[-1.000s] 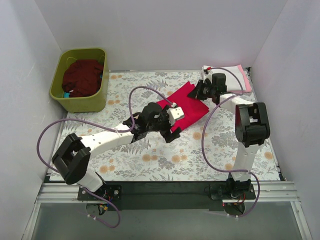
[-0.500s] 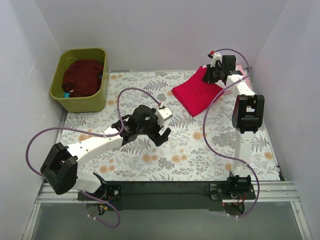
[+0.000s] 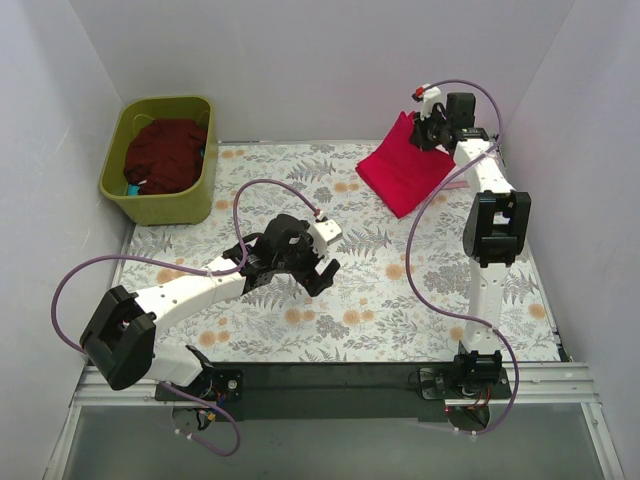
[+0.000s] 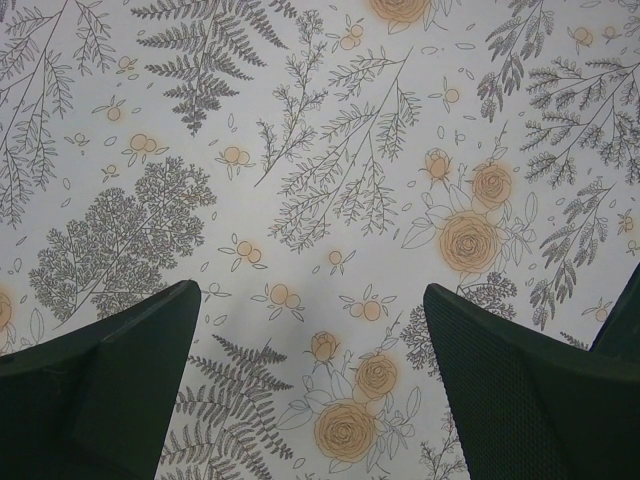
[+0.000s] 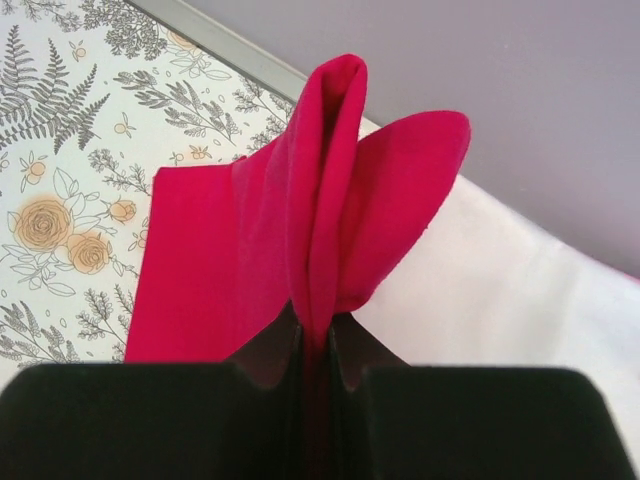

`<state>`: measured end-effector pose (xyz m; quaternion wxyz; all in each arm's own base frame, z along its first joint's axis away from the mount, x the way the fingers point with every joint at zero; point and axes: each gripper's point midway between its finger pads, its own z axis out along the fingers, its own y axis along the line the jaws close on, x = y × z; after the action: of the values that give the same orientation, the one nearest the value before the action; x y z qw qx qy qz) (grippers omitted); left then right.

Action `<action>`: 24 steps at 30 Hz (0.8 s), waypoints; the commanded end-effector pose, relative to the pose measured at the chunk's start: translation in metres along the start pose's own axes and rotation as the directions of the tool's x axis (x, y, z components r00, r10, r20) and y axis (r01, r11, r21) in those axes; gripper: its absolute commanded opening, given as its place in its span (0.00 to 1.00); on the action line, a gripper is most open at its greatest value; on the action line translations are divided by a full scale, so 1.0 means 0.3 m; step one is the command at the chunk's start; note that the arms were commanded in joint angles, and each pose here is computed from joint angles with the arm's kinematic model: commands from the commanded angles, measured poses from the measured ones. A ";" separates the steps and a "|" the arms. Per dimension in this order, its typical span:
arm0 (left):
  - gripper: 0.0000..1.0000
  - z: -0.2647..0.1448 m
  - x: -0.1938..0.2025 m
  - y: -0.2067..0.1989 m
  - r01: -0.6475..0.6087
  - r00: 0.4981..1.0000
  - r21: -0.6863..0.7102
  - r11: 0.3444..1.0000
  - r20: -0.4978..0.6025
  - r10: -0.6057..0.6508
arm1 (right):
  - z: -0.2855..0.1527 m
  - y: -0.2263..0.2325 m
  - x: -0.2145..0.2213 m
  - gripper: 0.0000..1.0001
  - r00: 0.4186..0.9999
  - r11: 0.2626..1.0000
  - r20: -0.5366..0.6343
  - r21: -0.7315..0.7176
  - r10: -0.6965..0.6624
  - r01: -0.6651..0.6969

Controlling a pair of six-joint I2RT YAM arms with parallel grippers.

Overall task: Fold and stack the t-shirts
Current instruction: Neatly place the folded tshirt to the corner

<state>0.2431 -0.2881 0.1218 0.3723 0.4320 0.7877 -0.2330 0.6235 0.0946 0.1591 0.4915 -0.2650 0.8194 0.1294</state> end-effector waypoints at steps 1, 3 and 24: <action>0.95 -0.026 -0.040 0.010 -0.007 0.999 -0.019 1.000 0.047 0.008 | -0.169 -0.032 -0.321 0.01 0.972 0.987 0.182 0.086 -0.151 0.137; 0.95 -0.024 -0.039 0.011 -0.007 0.999 -0.019 1.000 0.047 0.008 | -0.178 -0.036 -0.338 0.01 0.968 0.985 0.191 0.097 -0.162 0.145; 0.96 -0.021 -0.043 0.016 -0.031 0.998 -0.022 0.999 0.051 0.032 | -0.316 -0.053 -0.487 0.01 0.944 0.979 0.279 0.150 -0.176 0.138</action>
<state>0.2446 -0.2891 0.1233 0.3770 0.4336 0.7846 -0.2329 0.6223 0.0887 0.2374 0.5502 -0.2798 0.7807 0.0971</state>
